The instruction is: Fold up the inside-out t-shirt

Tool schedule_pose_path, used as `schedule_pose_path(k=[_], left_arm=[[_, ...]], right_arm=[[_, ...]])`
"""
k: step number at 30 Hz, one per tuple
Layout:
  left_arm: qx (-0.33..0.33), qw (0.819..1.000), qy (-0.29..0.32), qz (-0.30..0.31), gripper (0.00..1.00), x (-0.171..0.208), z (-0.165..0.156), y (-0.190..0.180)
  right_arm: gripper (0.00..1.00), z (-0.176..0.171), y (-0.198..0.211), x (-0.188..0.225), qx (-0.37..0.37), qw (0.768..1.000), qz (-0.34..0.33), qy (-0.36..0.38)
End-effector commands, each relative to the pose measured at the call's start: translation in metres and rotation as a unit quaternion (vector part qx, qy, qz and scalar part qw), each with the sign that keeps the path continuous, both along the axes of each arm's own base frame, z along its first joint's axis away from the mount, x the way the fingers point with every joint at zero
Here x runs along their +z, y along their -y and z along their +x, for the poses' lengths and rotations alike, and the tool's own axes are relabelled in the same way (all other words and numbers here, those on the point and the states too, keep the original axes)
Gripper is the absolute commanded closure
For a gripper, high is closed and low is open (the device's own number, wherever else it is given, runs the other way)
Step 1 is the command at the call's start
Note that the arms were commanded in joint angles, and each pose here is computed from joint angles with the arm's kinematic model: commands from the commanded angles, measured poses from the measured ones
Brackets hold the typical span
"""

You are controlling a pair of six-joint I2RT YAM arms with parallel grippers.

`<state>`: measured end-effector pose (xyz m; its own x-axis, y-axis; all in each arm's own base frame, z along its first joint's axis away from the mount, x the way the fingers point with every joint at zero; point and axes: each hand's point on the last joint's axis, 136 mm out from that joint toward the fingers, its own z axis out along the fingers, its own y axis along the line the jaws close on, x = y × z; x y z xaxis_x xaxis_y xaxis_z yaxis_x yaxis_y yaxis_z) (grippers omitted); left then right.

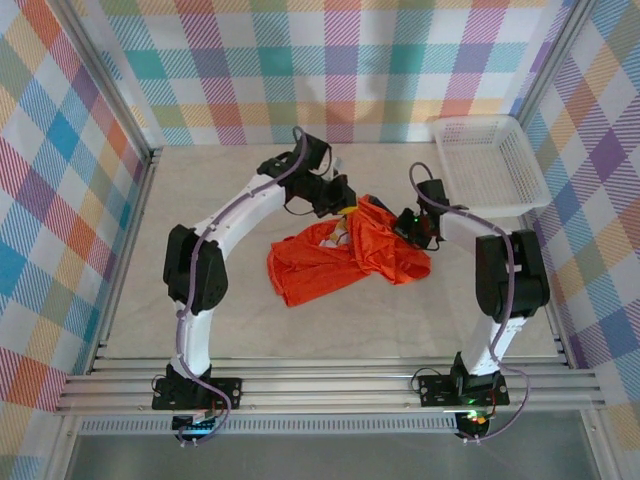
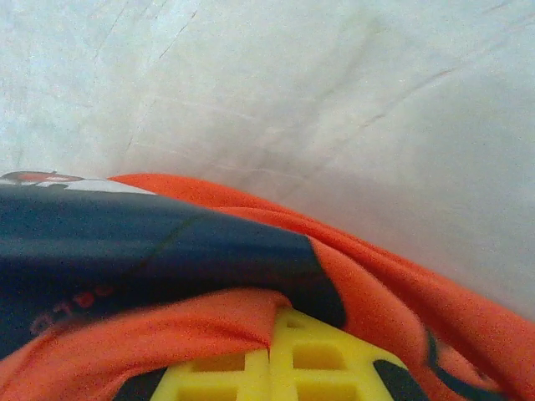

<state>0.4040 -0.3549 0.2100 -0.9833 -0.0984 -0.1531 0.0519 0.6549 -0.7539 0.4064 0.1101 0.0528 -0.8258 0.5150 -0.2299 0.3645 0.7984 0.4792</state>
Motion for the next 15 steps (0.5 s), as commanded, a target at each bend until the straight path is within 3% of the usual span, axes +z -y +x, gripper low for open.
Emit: schedule_pose_path(k=[1, 2, 3, 5, 7, 15], left_arm=[[0.003, 0.998, 0.038, -0.039, 0.73, 0.048, 0.004, -0.015], [0.0, 0.999, 0.034, -0.04, 0.61, 0.043, 0.003, -0.014], [-0.003, 0.999, 0.031, -0.037, 0.57, 0.039, 0.002, -0.014], [-0.002, 0.999, 0.03, -0.015, 0.53, 0.027, -0.003, -0.025], [0.017, 0.999, 0.03, 0.018, 0.53, 0.013, -0.008, -0.047], [0.1, 0.984, -0.033, 0.141, 0.57, -0.079, -0.054, -0.154]], right_arm=[[0.99, -0.015, 0.02, 0.002, -0.011, 0.999, -0.028, -0.015], [0.93, -0.016, 0.016, 0.009, -0.002, 1.0, -0.021, -0.01], [0.87, -0.017, 0.013, 0.015, 0.004, 1.0, -0.016, -0.005], [0.68, -0.02, 0.009, 0.031, 0.016, 1.0, -0.009, 0.006], [0.62, -0.024, 0.007, 0.047, 0.026, 0.999, -0.01, 0.021], [0.64, -0.034, -0.038, 0.088, 0.106, 0.99, -0.03, 0.082]])
